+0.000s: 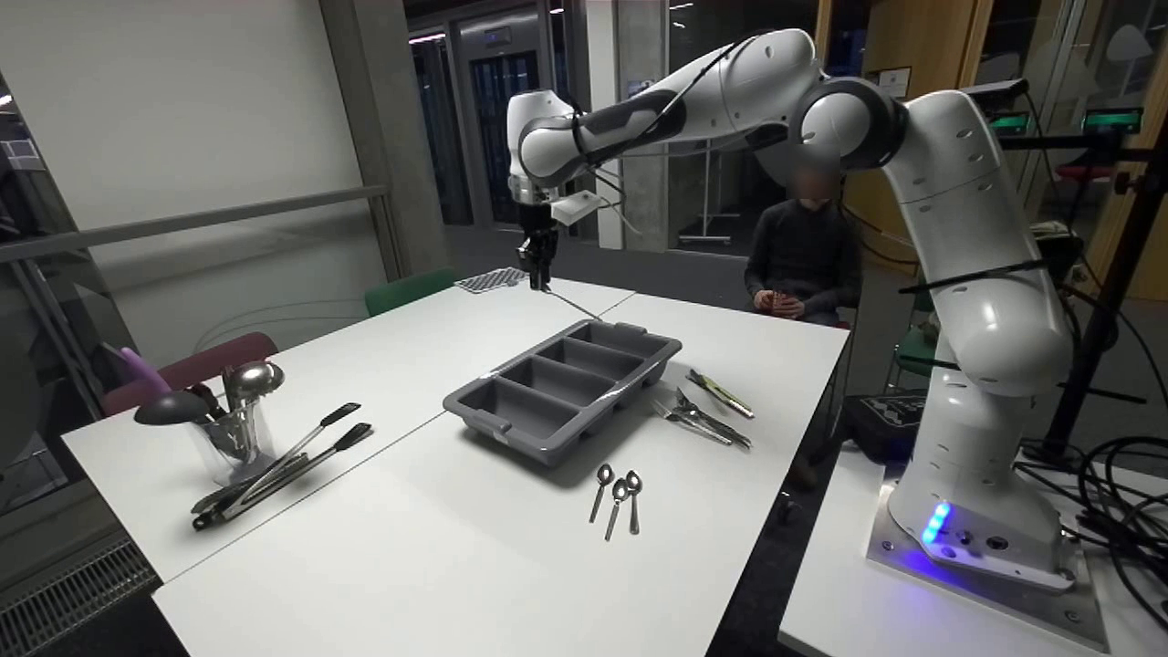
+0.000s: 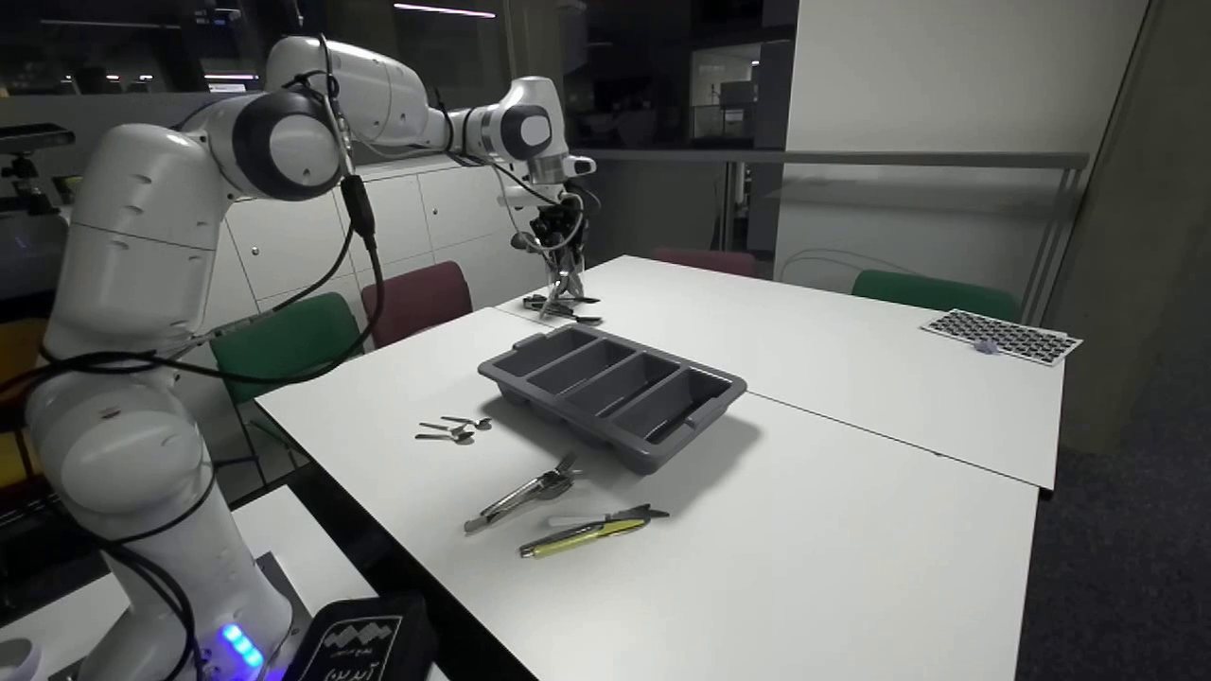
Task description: Put one silver spoon on the cutlery holder.
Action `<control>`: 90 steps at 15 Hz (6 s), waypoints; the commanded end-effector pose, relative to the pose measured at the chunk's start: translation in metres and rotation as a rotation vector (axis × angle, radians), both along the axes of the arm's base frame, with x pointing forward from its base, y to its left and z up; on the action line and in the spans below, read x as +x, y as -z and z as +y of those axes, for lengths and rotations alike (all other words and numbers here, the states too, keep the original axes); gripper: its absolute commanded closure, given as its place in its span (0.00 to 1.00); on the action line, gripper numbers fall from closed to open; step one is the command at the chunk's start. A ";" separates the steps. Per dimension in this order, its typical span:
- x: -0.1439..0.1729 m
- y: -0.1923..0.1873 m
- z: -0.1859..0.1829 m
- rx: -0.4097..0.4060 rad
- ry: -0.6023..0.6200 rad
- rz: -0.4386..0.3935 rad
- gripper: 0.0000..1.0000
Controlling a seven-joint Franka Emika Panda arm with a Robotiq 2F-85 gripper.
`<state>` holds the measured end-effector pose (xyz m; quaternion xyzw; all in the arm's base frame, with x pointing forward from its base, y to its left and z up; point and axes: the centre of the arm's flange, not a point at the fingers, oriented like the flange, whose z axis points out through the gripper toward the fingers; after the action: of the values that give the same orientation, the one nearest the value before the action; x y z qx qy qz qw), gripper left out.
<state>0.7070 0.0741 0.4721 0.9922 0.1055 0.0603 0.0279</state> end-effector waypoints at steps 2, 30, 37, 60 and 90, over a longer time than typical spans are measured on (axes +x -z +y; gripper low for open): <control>0.044 0.016 0.005 0.031 -0.019 0.051 0.84; 0.072 0.142 -0.028 0.070 0.195 0.165 0.84; 0.077 0.143 -0.039 0.052 0.215 0.151 0.84; 0.076 0.175 -0.033 0.048 0.179 0.173 0.59; -0.018 0.105 0.034 -0.033 0.083 0.168 0.00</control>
<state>0.7600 0.0972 0.3462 0.9980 0.0573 -0.0202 0.0145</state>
